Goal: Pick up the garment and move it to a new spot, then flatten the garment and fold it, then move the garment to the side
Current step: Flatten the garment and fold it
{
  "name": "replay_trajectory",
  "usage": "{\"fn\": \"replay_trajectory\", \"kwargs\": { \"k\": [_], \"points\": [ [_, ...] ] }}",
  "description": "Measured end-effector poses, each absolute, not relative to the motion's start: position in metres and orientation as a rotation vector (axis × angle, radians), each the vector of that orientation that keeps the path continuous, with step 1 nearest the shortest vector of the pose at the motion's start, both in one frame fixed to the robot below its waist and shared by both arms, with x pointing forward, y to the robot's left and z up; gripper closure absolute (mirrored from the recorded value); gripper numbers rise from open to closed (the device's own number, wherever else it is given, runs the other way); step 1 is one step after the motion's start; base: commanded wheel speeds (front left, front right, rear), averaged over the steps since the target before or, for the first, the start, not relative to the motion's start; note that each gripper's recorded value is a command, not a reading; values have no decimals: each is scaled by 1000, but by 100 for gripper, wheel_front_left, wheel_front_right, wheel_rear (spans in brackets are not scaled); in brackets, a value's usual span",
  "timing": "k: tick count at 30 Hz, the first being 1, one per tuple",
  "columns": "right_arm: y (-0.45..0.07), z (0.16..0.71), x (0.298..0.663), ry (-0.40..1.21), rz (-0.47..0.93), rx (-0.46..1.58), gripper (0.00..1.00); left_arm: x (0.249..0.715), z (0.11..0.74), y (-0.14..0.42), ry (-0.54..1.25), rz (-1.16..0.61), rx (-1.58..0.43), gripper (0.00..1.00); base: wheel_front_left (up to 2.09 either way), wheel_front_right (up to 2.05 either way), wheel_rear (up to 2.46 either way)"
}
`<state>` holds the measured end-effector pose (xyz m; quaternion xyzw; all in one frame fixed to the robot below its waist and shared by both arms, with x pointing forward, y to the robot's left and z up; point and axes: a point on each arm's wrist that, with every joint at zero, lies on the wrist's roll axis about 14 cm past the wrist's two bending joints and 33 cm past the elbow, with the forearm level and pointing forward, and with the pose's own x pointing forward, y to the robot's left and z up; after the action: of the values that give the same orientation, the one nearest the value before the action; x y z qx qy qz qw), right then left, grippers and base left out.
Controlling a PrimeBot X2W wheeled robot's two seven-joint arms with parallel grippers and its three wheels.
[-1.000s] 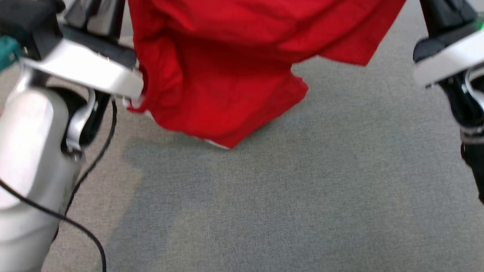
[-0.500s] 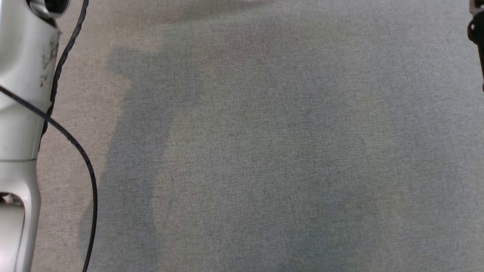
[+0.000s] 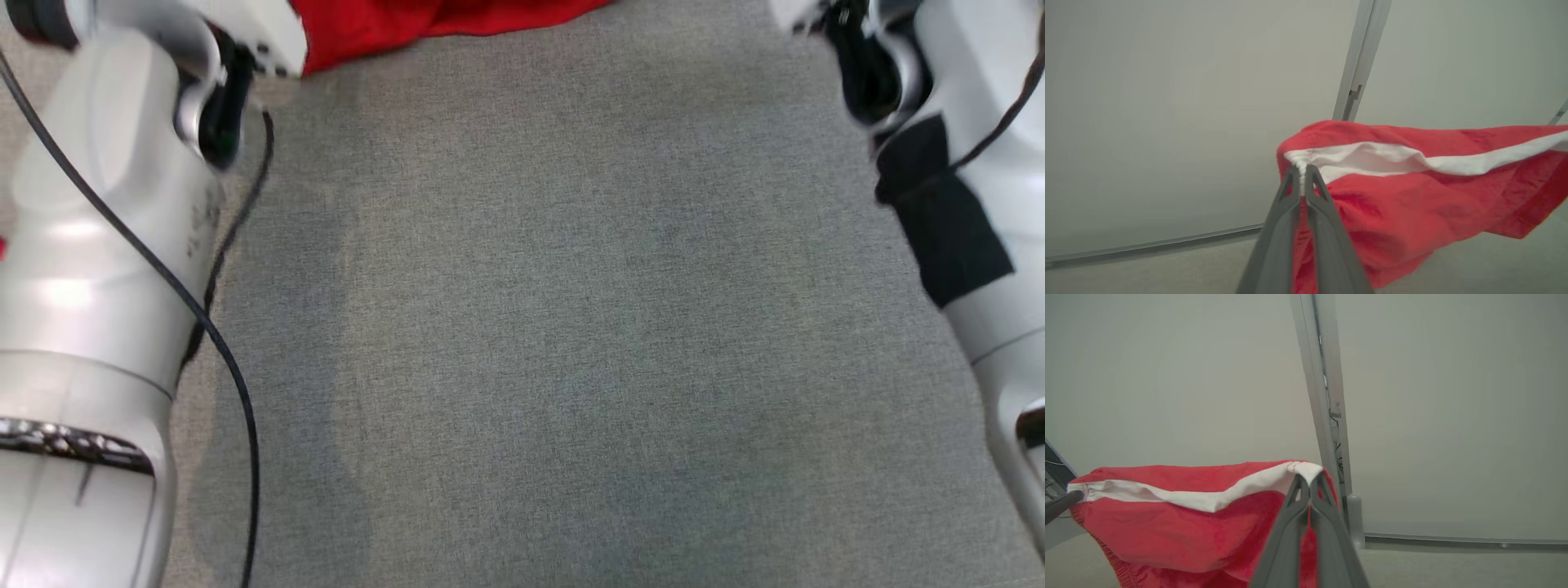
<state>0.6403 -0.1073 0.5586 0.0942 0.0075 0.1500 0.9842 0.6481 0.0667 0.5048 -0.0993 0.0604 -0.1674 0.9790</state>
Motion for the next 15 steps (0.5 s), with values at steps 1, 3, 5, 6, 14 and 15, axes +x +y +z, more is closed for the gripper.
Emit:
{"fn": "replay_trajectory", "kwargs": {
  "k": [1, 3, 5, 6, 14, 15],
  "points": [
    [-109, 547, 635, 35, 296, 200, 100, 642, 492, 68, 149, -330, -215, 100, 0, 0, 0],
    [-113, 525, 623, 70, 281, 233, 100, 628, 471, 67, 189, -321, -235, 100, 0, 0, 0],
    [-115, 504, 608, 108, 270, 259, 100, 613, 453, 70, 224, -306, -253, 100, 0, 0, 0],
    [-117, 492, 599, 130, 267, 268, 100, 604, 443, 72, 245, -299, -260, 100, 0, 0, 0],
    [-113, 435, 528, 255, 282, 326, 100, 544, 404, 79, 327, -278, -305, 100, 0, 0, 0],
    [-114, 430, 518, 265, 283, 328, 100, 538, 405, 79, 321, -284, -305, 100, 0, 0, 0]
  ]
}}
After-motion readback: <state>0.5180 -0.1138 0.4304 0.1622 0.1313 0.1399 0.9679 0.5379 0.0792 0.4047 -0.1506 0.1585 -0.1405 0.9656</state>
